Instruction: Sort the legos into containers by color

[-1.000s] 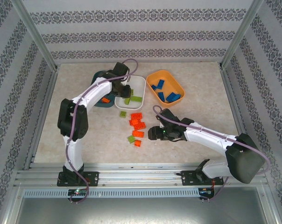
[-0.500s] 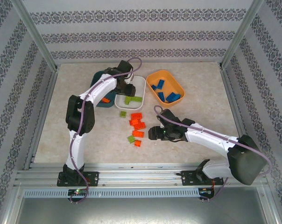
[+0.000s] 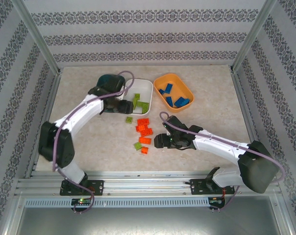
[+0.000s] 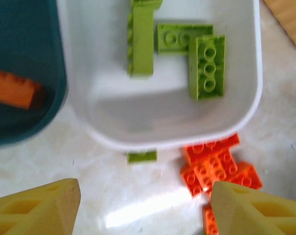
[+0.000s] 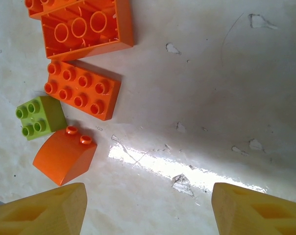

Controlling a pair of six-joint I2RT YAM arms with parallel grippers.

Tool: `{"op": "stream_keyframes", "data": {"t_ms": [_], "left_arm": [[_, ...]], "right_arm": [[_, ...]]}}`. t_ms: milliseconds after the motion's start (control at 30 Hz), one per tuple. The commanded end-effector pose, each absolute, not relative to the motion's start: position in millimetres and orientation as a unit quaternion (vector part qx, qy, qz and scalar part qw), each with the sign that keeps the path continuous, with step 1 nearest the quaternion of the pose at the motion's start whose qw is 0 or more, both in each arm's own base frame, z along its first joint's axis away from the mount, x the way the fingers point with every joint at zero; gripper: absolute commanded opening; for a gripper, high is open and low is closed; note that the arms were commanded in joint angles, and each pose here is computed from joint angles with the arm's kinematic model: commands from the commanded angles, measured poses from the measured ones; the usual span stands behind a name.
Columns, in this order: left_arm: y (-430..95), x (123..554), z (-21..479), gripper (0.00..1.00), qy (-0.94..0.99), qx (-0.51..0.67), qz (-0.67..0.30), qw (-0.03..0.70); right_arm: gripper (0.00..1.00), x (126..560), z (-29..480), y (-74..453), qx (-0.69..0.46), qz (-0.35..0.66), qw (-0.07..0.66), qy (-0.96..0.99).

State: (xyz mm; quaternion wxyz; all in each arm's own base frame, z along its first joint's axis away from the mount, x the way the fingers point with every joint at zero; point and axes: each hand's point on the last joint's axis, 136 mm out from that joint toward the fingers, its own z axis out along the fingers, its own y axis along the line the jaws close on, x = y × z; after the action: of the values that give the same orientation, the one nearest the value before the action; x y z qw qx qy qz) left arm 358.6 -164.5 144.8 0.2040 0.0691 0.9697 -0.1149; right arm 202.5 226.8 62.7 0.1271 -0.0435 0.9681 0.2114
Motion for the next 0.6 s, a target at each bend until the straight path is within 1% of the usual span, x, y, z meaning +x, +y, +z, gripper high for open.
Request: {"op": "stream_keyframes", "data": {"t_ms": [0,100,167,200,300,567], "left_arm": [[-162,345,124,0.7,0.968,0.046,-0.126,0.211],[-165,335,104,0.69,0.966,0.049,-0.139,0.213],[-170,336,93,0.69,0.961,0.056,-0.142,0.23],[-169,338,88,0.7,0.96,0.055,-0.139,0.237],[-168,345,76,0.78,0.959,0.044,-0.133,0.248],[-175,359,40,0.8,0.963,0.046,-0.126,0.233]], "right_arm": [[0.68,205,62,237,-0.05,0.216,0.128,0.967],[0.68,206,61,245,-0.058,0.216,0.124,0.967],[0.68,207,60,249,-0.062,0.216,0.122,0.967],[0.68,206,61,252,-0.064,0.217,0.12,0.967],[0.68,205,61,255,-0.069,0.215,0.119,0.967],[0.68,203,57,249,-0.071,0.198,0.115,0.971]]}}
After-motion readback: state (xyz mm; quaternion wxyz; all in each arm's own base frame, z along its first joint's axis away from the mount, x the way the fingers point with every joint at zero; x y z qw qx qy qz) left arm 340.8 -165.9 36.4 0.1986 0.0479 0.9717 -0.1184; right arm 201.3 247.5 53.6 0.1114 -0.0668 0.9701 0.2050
